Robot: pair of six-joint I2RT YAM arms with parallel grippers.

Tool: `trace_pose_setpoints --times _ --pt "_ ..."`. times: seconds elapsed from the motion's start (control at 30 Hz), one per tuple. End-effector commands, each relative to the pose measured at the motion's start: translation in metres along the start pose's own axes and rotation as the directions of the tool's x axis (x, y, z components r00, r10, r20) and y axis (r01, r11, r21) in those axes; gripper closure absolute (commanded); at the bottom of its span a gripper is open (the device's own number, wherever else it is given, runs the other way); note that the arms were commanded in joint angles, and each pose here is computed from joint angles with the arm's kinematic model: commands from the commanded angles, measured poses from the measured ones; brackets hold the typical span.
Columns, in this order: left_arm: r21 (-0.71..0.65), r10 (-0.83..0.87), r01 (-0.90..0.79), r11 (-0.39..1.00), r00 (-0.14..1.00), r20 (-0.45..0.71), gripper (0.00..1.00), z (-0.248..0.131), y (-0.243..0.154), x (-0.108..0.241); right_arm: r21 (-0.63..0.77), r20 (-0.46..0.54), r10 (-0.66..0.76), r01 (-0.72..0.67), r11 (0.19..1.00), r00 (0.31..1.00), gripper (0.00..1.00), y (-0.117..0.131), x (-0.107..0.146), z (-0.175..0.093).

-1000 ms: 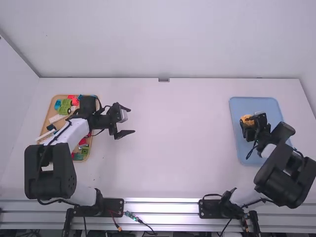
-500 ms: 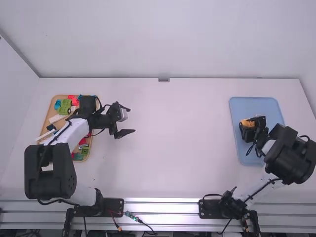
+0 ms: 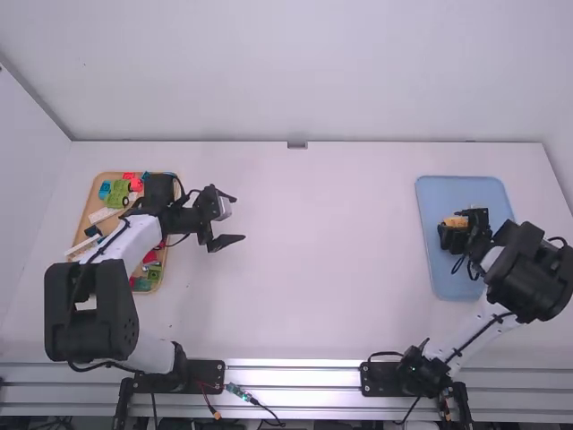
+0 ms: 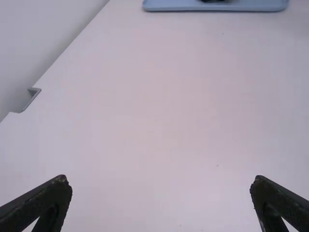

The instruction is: Assemble lego blocks to make yellow taxi

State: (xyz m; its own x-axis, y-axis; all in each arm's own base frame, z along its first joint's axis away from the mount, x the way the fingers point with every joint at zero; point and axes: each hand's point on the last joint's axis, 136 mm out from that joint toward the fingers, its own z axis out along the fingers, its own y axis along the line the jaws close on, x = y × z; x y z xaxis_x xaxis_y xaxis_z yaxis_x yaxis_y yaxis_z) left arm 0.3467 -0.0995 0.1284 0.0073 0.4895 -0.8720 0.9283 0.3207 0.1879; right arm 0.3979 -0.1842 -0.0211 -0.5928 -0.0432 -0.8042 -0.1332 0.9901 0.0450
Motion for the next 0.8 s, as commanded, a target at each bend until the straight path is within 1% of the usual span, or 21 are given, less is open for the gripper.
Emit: trace_pose_setpoints --times 0.0,0.03,0.07,0.17,0.27,0.33,0.4,0.43,0.5,0.53,0.6,0.67,0.7,0.77 --pt "-0.007 0.003 -0.003 1.000 1.000 0.018 0.01 -0.005 -0.001 -0.005 -0.005 0.004 0.005 -0.005 1.000 1.000 0.10 -0.002 -0.004 0.002" --pt "-0.007 0.002 -0.002 1.000 1.000 0.019 0.01 -0.005 -0.001 -0.005 -0.003 0.005 0.007 -0.007 1.000 1.000 0.03 -0.001 -0.005 0.000" --pt "-0.007 0.003 -0.003 1.000 1.000 0.018 0.01 -0.005 -0.001 -0.005 0.001 0.006 0.004 -0.004 1.000 1.000 0.01 0.001 -0.007 -0.004" --pt "-0.010 0.002 -0.002 1.000 1.000 0.019 0.01 -0.005 0.000 -0.006 0.006 0.017 0.001 -0.001 1.000 1.000 0.01 0.004 -0.013 -0.011" --pt "-0.012 0.007 -0.007 1.000 1.000 0.020 0.01 -0.005 0.001 -0.006 0.020 0.040 0.005 -0.005 1.000 0.999 0.01 0.006 -0.027 -0.023" --pt "-0.038 -0.068 0.069 0.997 0.997 0.029 0.01 -0.005 0.009 -0.009 0.032 0.043 0.002 -0.003 0.999 0.999 0.01 0.010 -0.038 -0.037" --pt "-0.066 -0.122 0.124 0.990 0.992 0.025 0.01 -0.006 0.017 -0.008 0.042 0.039 0.003 -0.004 0.999 0.999 0.01 0.011 -0.043 -0.045" --pt "-0.126 -0.206 0.207 0.970 0.978 0.020 0.01 -0.007 0.032 -0.007 0.042 0.032 0.002 -0.003 0.999 0.999 0.01 0.016 -0.051 -0.053" --pt "-0.228 -0.320 0.316 0.921 0.947 0.021 0.01 -0.011 0.054 -0.003 0.035 0.029 -0.009 0.008 0.999 1.000 0.01 0.026 -0.062 -0.062" --pt "-0.246 -0.336 0.331 0.911 0.942 0.023 0.01 -0.012 0.058 -0.002 0.034 0.027 -0.011 0.010 0.999 1.000 0.01 0.028 -0.063 -0.063" --pt "-0.360 -0.440 0.427 0.830 0.897 0.050 0.01 -0.020 0.080 0.004 0.044 0.014 -0.030 0.029 0.999 0.999 0.01 0.039 -0.075 -0.074" --pt "-0.417 -0.478 0.460 0.784 0.876 0.068 0.01 -0.024 0.091 0.007 0.060 0.011 -0.016 0.016 0.998 1.000 0.01 0.045 -0.083 -0.080" --pt "-0.456 -0.511 0.491 0.742 0.855 0.089 0.01 -0.028 0.099 0.010 0.079 0.014 0.005 -0.007 0.997 1.000 0.01 0.049 -0.090 -0.084" --pt "-0.514 -0.563 0.543 0.664 0.816 0.134 0.01 -0.037 0.109 0.012 0.094 0.017 -0.003 0.002 0.996 1.000 0.01 0.060 -0.102 -0.089"
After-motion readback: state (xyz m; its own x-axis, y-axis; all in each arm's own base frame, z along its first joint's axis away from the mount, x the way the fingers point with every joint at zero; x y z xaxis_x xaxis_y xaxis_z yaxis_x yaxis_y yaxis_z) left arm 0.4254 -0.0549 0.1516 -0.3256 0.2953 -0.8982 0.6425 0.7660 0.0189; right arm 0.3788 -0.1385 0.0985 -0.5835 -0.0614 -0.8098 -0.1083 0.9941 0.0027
